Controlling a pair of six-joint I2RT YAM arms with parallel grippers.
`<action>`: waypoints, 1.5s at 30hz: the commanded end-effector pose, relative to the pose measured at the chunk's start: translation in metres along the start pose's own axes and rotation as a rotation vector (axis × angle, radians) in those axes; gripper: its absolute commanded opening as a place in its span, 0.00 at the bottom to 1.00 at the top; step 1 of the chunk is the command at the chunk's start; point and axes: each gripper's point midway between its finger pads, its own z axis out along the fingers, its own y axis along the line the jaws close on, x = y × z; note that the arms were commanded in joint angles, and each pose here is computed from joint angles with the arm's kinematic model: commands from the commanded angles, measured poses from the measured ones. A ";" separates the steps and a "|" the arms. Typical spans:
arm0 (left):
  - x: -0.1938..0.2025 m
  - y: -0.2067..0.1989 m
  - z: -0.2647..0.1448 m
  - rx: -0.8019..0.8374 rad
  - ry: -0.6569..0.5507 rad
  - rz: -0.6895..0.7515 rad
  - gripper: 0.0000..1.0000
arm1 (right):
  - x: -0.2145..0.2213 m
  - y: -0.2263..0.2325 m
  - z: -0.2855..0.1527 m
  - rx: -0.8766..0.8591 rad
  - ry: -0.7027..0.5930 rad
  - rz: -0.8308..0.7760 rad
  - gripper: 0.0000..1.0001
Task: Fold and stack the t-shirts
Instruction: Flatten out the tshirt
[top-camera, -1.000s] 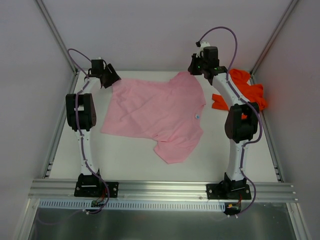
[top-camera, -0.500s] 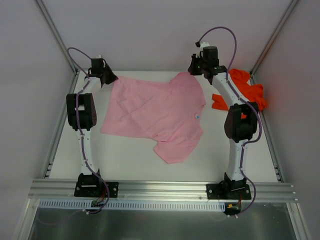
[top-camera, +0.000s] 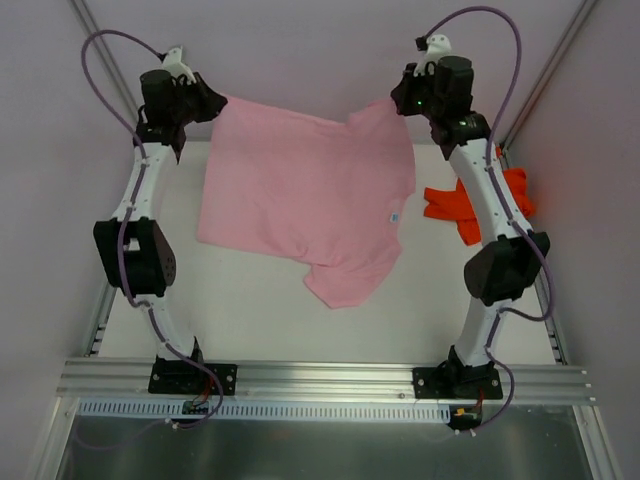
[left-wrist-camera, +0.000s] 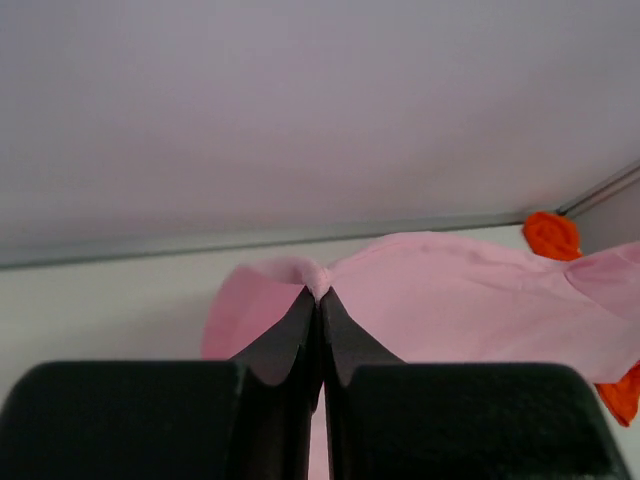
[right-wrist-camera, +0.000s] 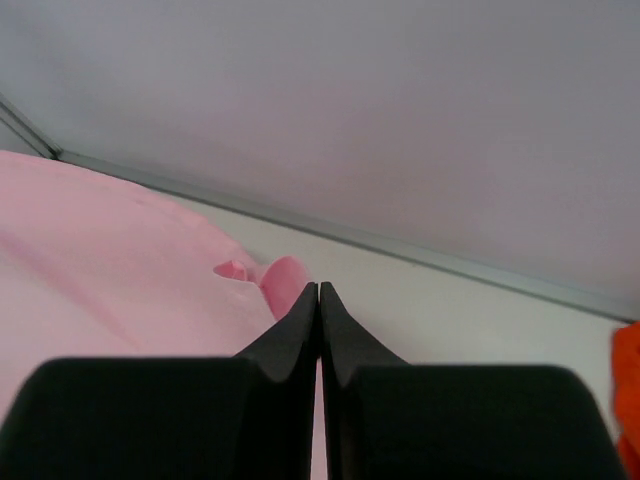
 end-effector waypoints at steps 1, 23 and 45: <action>-0.077 -0.071 -0.073 0.154 -0.199 0.204 0.00 | -0.127 0.030 -0.109 -0.020 -0.329 -0.117 0.01; -0.136 -0.155 -0.261 0.135 -0.558 0.154 0.00 | -0.171 0.007 -0.221 0.225 -0.463 0.037 0.01; -0.165 -0.132 -0.302 -0.080 -0.755 0.214 0.00 | -0.221 0.015 -0.274 0.253 -0.638 -0.017 0.01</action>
